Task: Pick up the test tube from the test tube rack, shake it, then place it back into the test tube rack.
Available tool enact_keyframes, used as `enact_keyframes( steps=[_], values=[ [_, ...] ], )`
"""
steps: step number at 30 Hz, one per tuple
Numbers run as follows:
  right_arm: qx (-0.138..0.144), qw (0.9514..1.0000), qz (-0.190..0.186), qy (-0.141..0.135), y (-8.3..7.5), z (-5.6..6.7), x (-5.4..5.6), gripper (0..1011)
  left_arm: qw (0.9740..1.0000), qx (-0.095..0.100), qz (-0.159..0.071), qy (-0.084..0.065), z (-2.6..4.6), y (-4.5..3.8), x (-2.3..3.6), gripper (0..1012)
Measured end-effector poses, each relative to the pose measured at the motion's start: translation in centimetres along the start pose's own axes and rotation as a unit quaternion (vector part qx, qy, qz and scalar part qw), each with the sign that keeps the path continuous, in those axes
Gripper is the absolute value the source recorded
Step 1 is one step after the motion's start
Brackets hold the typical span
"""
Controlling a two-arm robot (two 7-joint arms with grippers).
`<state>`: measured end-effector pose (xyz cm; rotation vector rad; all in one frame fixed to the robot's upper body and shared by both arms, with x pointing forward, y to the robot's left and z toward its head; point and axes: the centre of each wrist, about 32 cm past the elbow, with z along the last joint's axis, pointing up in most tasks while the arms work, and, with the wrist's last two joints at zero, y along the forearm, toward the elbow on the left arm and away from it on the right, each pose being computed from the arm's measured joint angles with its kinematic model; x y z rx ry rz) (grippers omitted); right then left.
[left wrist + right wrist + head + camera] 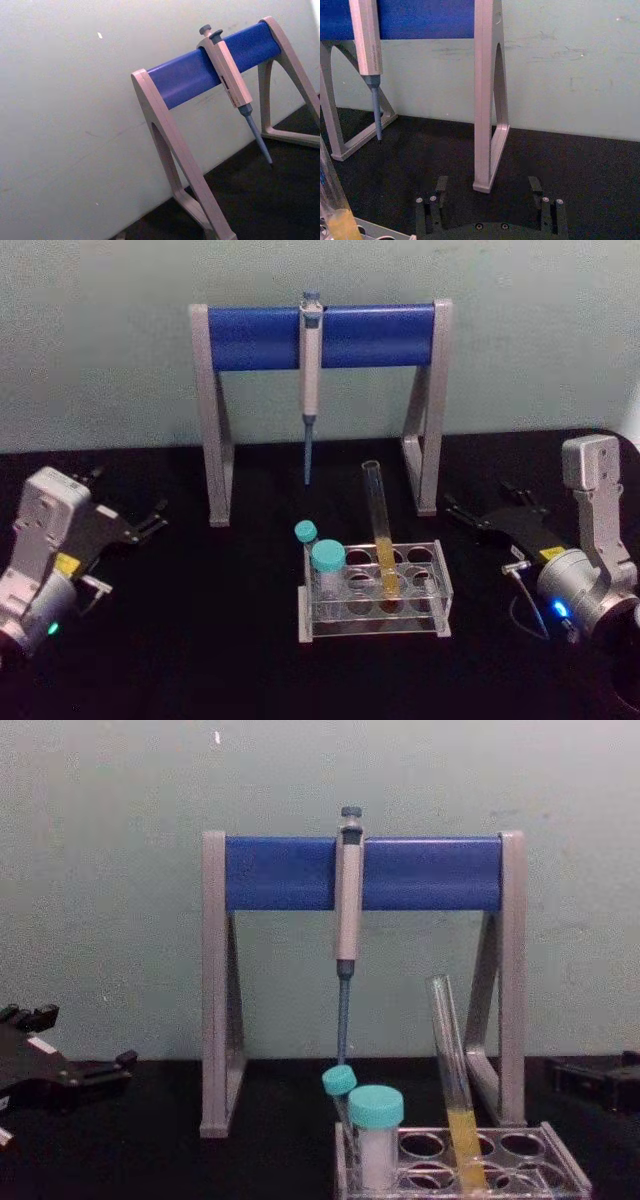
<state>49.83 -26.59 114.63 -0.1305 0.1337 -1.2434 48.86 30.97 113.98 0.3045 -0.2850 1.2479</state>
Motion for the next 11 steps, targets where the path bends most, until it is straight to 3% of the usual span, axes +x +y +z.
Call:
enact_keyframes(
  steps=[11],
  values=[
    [0.0, 1.0, 0.0, 0.0, 0.0, 0.0, 0.0, 1000, 1.0, 0.0, 0.0, 0.0, 0.0, 0.0, 0.0, 1001]
  ],
)
